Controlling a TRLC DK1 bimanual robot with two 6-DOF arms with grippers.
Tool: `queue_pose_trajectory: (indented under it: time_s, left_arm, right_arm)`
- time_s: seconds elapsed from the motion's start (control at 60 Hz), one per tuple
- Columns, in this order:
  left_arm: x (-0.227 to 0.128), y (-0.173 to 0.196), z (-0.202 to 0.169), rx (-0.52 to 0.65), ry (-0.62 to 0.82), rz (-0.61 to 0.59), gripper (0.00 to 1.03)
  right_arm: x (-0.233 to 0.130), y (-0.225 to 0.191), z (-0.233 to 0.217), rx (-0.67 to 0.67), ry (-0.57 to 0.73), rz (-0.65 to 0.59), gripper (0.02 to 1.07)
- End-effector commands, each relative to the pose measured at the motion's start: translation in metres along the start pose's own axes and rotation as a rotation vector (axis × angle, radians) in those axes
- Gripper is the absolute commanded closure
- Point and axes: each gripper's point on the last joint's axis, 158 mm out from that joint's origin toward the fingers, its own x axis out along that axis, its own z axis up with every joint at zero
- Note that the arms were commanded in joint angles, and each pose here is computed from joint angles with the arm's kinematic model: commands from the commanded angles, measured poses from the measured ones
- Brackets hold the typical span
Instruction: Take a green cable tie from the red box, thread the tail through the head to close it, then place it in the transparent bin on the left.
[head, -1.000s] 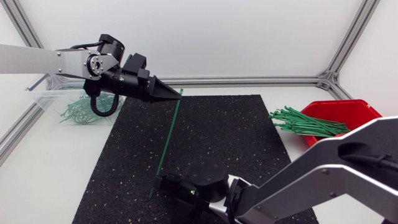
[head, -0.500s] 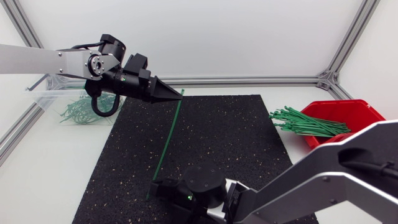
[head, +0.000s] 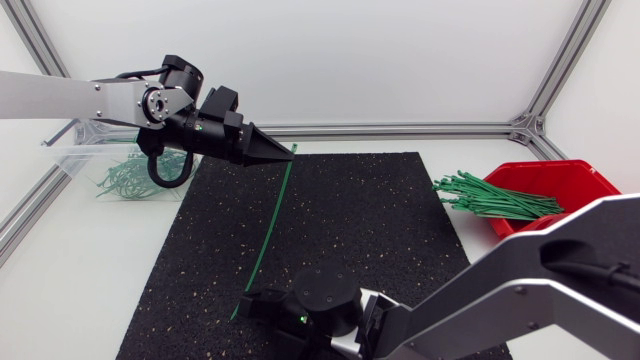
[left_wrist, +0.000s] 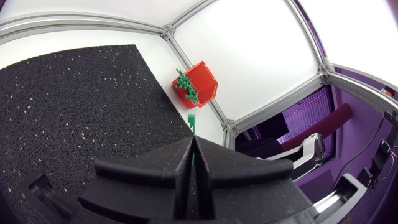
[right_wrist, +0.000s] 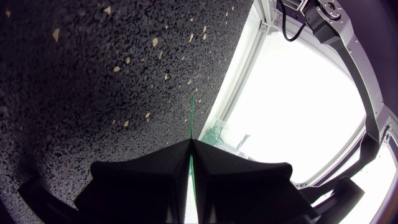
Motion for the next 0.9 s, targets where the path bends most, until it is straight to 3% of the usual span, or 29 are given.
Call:
queue_pose_trajectory:
  time_s: [0.0,0.3,0.567,0.883]
  left_arm:
    - [0.001,-0.002,0.001,0.012,0.004,-0.005,1.0]
    - [-0.002,0.0,0.002,0.025,-0.003,0.0,1.0]
    - [-0.016,-0.007,-0.001,0.075,-0.027,0.015,1.0]
    - [-0.029,-0.016,-0.004,0.13,-0.05,0.046,1.0]
  right_arm:
    - [0.003,0.008,0.013,-0.019,-0.036,0.02,1.02]
    - [-0.001,-0.001,0.001,0.006,-0.004,0.002,1.02]
    - [-0.012,-0.017,-0.03,0.202,0.075,-0.023,1.02]
    - [-0.034,-0.002,-0.069,0.584,0.192,0.051,1.02]
